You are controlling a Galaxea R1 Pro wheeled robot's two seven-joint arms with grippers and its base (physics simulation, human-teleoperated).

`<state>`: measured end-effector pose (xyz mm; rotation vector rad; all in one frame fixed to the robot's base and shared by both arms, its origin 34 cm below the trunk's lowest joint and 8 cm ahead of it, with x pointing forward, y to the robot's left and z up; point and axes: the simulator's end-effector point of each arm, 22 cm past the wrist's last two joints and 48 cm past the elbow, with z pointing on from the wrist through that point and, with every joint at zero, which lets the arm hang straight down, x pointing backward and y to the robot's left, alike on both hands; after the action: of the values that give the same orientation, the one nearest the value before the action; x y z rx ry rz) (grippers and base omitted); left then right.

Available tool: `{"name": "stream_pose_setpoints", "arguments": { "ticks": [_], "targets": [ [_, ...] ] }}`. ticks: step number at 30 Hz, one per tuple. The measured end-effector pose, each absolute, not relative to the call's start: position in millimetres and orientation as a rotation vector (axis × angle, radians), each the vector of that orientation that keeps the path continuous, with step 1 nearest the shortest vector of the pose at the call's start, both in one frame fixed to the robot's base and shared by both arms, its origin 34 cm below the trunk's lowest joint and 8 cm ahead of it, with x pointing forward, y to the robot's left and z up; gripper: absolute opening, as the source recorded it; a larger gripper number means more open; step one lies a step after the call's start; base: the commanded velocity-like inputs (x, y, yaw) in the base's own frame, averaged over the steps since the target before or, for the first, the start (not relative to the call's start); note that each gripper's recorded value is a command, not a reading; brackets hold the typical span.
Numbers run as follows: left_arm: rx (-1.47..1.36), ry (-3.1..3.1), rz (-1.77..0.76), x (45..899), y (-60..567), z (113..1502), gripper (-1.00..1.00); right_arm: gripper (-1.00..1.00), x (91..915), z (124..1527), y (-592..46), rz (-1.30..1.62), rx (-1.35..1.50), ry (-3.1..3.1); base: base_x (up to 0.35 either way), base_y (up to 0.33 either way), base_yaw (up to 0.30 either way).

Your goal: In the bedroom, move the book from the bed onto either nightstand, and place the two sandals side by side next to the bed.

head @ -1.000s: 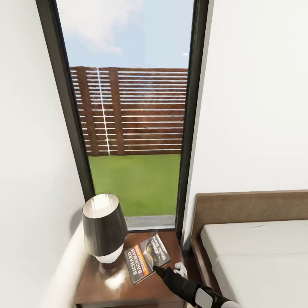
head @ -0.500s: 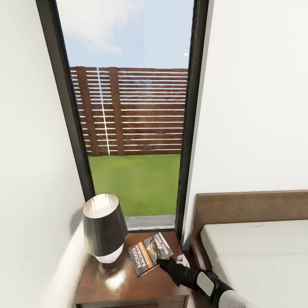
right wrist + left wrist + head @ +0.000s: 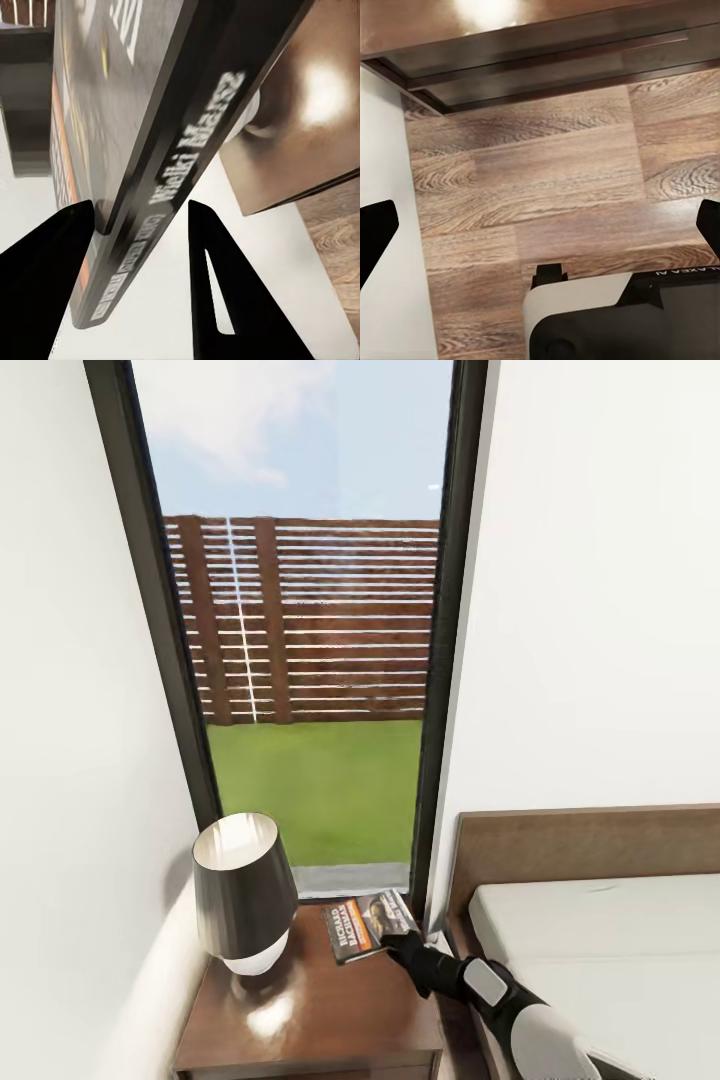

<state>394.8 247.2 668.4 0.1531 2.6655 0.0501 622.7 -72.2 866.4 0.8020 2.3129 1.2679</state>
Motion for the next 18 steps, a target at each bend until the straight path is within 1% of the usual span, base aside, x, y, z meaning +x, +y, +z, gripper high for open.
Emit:
{"name": "stream_pose_setpoints", "arguments": {
  "ticks": [13, 18],
  "targets": [
    [0.151, 2.673, 0.042, 394, 246, 668, 1.00, -1.00, 624, 865, -73, 1.257, 0.819, 2.319, 0.000, 0.000, 0.000],
    [0.107, 2.678, 0.041, 412, 248, 674, 1.00, -1.00, 623, 865, -73, 1.251, 0.809, 2.325, 0.000, 0.000, 0.000]
  ]
}}
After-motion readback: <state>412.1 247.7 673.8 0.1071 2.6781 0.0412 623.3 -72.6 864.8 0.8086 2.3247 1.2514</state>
